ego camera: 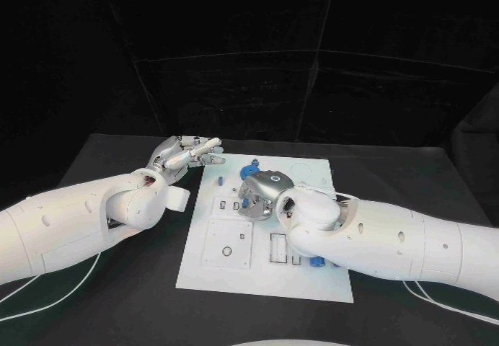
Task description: Assemble the parts on the task board
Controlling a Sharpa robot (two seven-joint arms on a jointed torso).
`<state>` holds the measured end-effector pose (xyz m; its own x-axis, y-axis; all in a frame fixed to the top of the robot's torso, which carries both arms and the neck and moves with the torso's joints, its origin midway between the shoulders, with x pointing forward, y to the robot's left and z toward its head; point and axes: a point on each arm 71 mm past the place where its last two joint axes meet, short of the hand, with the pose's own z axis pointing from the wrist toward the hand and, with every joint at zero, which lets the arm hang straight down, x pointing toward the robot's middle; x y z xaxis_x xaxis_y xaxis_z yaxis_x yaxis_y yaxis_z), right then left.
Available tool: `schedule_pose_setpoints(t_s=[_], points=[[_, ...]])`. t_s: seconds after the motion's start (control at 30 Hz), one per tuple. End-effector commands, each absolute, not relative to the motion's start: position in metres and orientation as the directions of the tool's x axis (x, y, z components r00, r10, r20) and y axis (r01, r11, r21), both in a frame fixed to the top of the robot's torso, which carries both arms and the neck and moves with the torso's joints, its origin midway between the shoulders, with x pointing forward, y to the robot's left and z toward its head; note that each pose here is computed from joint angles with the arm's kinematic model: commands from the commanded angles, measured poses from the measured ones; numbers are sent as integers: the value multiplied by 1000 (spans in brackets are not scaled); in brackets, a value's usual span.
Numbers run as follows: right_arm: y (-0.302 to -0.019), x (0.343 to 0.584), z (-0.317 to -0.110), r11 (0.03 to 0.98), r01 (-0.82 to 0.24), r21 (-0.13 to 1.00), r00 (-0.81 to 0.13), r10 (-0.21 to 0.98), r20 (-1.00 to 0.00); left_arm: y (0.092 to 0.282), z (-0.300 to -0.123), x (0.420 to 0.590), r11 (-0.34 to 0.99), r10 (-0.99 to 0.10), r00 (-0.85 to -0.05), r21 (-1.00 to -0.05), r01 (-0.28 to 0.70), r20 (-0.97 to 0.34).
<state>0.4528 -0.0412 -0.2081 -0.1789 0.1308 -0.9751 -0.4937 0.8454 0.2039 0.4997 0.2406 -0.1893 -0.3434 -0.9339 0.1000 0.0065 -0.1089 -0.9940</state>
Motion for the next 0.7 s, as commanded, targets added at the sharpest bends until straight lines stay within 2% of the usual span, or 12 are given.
schedule_pose_setpoints(t_s=[0.03,0.23,0.47,0.57,0.7], points=[[-42,451,-200,814,-519,260,-117,234,-965,240,-188,500,-116,-929,-354,-993,8,105],[-47,445,-191,740,-585,332,-102,339,-935,241,-188,500,-113,-931,-351,-994,6,103],[-66,435,-176,607,-662,440,-156,462,-873,243,-190,504,-94,-935,-344,-996,15,83],[-82,436,-168,587,-650,482,-186,492,-850,242,-191,505,-41,-931,-365,-999,23,30],[-114,447,-155,566,-565,600,-280,553,-785,239,-194,504,67,-902,-426,-998,19,-69]])
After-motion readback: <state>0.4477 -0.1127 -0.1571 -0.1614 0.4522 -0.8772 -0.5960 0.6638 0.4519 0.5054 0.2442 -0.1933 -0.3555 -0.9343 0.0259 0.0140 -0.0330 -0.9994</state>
